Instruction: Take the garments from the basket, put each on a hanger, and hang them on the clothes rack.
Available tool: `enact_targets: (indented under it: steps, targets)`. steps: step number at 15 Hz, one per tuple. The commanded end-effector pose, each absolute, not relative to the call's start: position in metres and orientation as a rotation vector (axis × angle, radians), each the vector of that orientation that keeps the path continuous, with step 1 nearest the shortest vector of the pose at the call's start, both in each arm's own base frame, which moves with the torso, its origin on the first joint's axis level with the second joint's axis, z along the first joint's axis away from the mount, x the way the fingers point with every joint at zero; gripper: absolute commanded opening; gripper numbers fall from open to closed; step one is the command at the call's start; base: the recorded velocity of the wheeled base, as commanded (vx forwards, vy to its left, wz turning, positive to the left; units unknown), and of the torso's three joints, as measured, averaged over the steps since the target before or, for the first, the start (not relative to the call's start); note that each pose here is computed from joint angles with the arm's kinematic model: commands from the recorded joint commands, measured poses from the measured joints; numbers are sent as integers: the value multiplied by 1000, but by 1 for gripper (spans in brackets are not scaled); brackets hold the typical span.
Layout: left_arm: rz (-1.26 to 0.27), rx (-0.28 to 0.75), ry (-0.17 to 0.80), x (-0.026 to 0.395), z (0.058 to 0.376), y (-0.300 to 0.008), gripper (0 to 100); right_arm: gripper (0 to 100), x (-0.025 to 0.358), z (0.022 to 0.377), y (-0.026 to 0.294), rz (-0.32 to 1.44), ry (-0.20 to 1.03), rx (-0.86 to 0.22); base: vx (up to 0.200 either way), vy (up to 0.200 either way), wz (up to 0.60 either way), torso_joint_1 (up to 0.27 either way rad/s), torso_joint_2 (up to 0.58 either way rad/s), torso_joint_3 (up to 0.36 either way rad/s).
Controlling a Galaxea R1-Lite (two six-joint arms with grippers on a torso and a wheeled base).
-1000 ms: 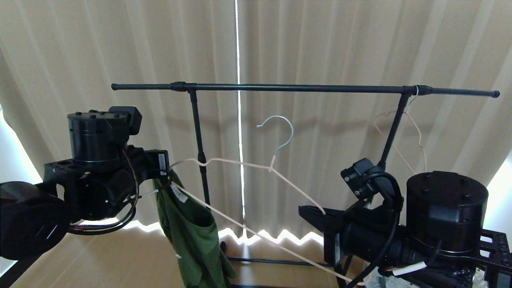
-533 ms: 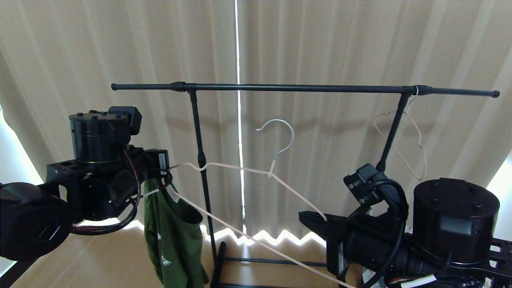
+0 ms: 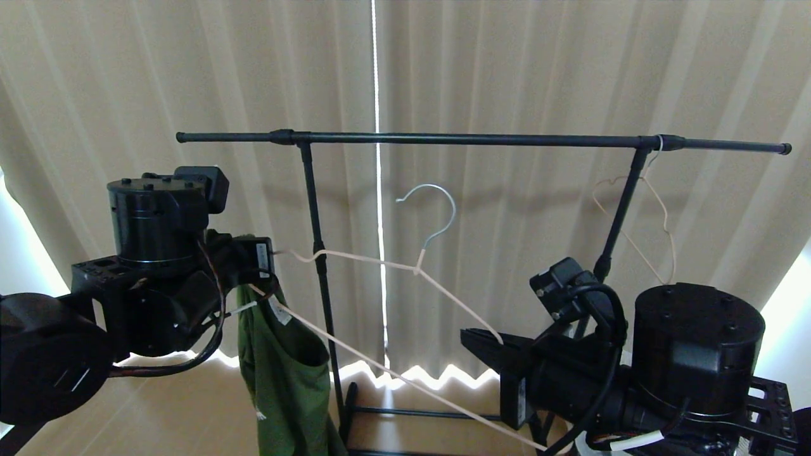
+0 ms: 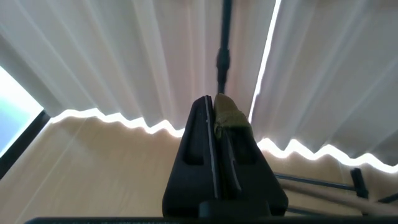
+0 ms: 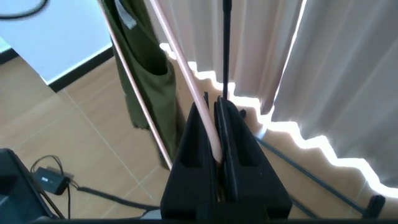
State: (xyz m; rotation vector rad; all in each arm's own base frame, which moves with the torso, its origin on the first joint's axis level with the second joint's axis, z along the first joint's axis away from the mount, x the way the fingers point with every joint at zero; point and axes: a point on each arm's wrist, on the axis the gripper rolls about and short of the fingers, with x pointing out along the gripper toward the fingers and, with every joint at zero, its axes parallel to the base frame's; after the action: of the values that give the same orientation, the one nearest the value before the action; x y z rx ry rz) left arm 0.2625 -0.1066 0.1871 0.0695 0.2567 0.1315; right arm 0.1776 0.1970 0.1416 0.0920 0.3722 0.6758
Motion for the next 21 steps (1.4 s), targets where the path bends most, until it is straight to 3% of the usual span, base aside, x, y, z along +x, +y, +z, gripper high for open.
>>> enact_targets:
  steps: [1, 14, 21]
  targets:
    - [120, 62, 240, 258, 192, -108, 0, 0, 179, 138, 199, 675, 384, 86, 0, 0, 0, 0, 0, 0]
    - [121, 67, 246, 245, 190, -103, 0, 0, 182, 140, 199, 637, 368, 83, 0, 0, 0, 0, 0, 0]
    - [89, 63, 233, 238, 194, -110, 0, 0, 202, 136, 222, 637, 366, 84, 0, 0, 0, 0, 0, 0]
